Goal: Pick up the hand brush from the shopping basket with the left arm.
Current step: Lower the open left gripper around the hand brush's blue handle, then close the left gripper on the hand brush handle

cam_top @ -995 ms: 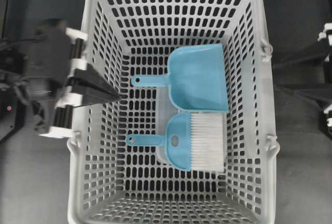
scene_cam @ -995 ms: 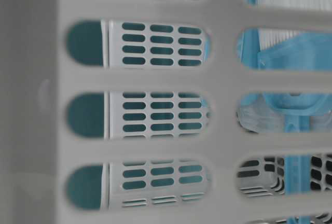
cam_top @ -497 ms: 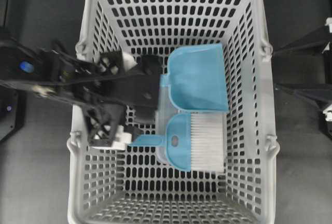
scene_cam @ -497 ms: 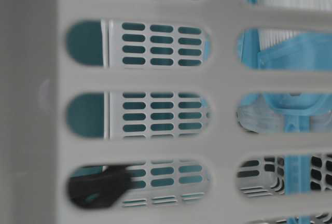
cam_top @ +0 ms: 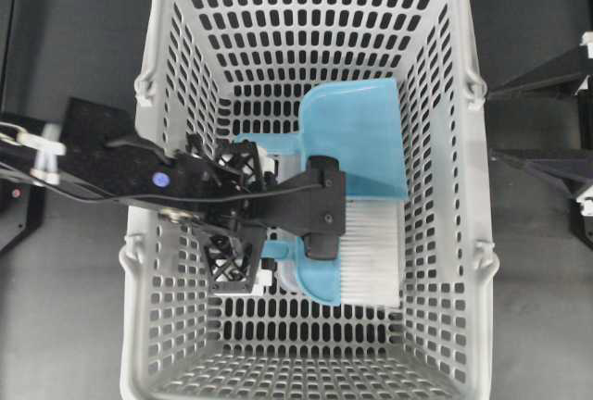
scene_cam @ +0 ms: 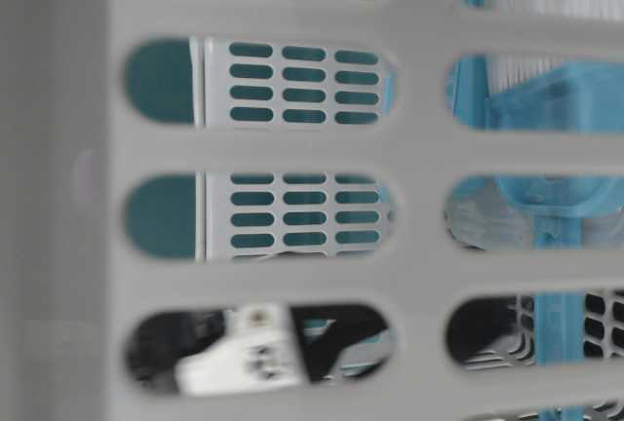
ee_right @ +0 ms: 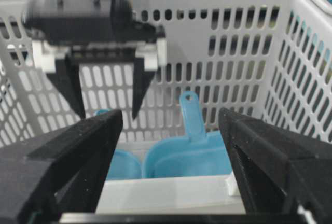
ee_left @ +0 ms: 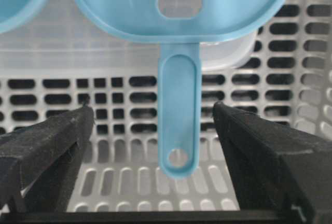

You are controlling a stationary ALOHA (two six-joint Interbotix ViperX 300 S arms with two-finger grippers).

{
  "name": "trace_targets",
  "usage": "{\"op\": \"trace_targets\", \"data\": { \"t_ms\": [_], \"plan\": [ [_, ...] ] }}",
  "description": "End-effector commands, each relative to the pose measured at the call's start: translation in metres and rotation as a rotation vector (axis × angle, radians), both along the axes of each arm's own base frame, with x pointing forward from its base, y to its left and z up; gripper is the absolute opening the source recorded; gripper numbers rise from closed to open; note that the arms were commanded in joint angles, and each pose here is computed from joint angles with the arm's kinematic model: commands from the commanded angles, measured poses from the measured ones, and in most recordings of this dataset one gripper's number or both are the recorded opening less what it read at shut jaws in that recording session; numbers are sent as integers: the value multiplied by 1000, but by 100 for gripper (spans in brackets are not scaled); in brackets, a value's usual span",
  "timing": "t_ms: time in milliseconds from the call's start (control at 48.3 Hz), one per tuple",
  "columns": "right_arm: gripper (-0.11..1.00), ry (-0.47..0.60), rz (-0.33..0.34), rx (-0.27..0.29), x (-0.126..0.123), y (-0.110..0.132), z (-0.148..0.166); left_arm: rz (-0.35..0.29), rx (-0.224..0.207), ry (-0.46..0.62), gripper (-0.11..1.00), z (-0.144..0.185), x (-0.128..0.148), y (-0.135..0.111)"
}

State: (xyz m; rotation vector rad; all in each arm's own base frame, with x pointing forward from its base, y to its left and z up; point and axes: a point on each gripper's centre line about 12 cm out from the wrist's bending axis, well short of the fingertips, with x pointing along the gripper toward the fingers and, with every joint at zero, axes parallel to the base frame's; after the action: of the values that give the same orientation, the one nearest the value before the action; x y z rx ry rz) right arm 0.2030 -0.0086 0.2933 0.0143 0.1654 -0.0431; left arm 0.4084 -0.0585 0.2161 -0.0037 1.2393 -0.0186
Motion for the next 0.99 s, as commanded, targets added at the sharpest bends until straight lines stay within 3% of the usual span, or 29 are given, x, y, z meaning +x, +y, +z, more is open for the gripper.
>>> {"op": "trace_targets", "data": {
  "t_ms": [0, 311, 725, 974],
  "plan": [
    [72, -9, -2, 3, 1, 0, 3, -8, -1, -11, 89, 2, 5, -5],
    [72, 7, -3, 11, 0, 0, -4, -8, -13, -10, 89, -1, 7, -20],
    [72, 18, -3, 11, 0, 0, -8, 20, -16, 27, 89, -31, 7, -20],
    [72, 19, -4, 14, 0, 0, -9, 19, -14, 30, 87, -32, 6, -19]
  ]
}}
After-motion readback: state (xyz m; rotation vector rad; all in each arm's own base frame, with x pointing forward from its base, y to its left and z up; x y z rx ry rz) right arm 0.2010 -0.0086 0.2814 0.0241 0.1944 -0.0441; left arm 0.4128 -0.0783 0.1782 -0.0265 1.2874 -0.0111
